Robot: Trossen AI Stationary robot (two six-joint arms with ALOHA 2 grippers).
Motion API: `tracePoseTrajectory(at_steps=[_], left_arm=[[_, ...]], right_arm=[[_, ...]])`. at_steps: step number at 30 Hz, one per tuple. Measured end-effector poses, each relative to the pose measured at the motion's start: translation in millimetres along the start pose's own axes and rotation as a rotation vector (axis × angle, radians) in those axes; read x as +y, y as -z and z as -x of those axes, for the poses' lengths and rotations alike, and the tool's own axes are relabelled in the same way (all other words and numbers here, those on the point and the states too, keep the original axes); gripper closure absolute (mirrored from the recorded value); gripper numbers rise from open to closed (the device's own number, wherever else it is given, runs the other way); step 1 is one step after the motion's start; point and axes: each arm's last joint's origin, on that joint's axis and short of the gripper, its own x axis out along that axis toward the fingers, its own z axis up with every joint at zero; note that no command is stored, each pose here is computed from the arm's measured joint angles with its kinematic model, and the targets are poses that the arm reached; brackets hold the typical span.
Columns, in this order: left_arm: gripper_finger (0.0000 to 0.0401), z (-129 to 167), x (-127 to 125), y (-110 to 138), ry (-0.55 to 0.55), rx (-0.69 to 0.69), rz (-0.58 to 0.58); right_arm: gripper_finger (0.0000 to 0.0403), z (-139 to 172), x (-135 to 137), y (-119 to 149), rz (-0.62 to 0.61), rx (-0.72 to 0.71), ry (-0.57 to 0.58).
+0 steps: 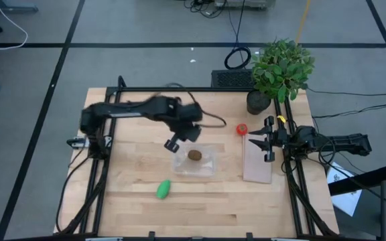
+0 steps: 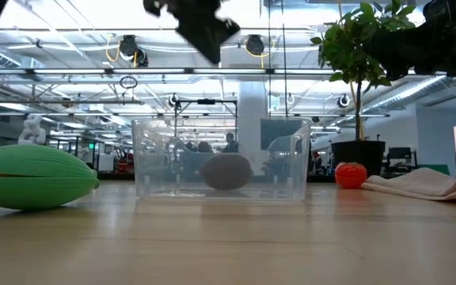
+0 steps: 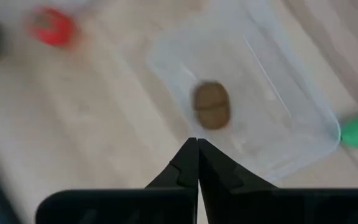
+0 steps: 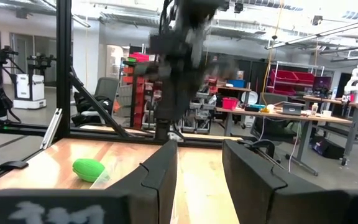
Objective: Pick and placing Produce into tupperware
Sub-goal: Put the tomato into the transparent bin
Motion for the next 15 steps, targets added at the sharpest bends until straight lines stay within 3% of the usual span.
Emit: tracePoseTrajectory(at_steps=[9, 15], left_arm=[[0.0399, 116, -17, 18, -0.293, -0.266, 0.147], [0.0399, 165, -32, 34, -0.464, -0.369, 0.284]], right_arm=[[0.0282, 0, 0, 0, 0.006, 0.001, -0.001], [0.0282, 0, 0, 0, 0.005, -0.001, -0.001]])
